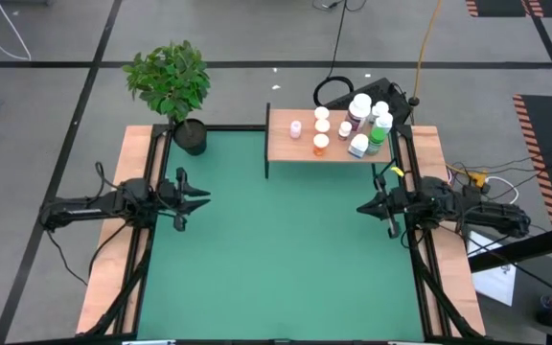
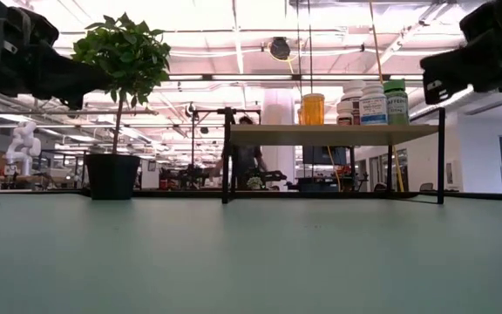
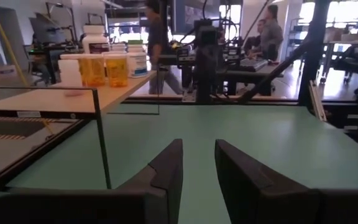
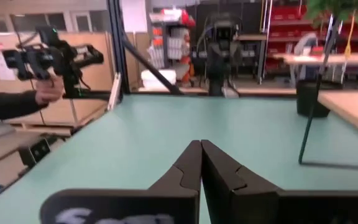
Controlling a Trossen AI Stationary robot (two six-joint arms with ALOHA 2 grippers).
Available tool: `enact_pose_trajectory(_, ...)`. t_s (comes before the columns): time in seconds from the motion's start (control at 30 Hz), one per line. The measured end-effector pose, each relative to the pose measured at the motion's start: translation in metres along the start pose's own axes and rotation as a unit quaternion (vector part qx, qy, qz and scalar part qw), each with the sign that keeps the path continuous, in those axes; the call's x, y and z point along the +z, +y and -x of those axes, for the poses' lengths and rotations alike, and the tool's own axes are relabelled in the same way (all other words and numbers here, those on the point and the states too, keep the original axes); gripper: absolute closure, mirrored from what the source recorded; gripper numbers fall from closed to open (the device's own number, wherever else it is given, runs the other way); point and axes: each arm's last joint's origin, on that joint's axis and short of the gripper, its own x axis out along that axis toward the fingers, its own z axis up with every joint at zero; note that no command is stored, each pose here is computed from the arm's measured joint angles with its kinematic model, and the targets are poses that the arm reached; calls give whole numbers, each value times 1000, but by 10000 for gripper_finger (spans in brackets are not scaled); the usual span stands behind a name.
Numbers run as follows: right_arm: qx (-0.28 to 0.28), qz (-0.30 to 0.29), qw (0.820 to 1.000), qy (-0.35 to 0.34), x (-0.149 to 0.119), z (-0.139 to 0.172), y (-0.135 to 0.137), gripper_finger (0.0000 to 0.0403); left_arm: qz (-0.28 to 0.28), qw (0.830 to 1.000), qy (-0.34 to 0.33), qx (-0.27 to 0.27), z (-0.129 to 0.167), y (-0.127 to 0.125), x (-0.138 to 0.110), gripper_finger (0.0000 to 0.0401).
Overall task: Pick and place medicine bottles onto shelf by color
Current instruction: Return to Home Position
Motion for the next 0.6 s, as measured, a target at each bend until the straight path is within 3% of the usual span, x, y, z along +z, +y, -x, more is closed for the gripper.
enact_pose_trajectory(0.2,0,-4,1000,10,-3,2,1,403,5,1000,1,-5,0,0,0,304)
enact_pose_trajectory(0.37,4,-13,999,-52,3,1,0,403,20,999,-1,-27,0,-3,0,304)
enact_pose_trajectory(0.6,1,-8,999,-48,3,0,0,403,17,998,-33,-50,0,-8,6,304)
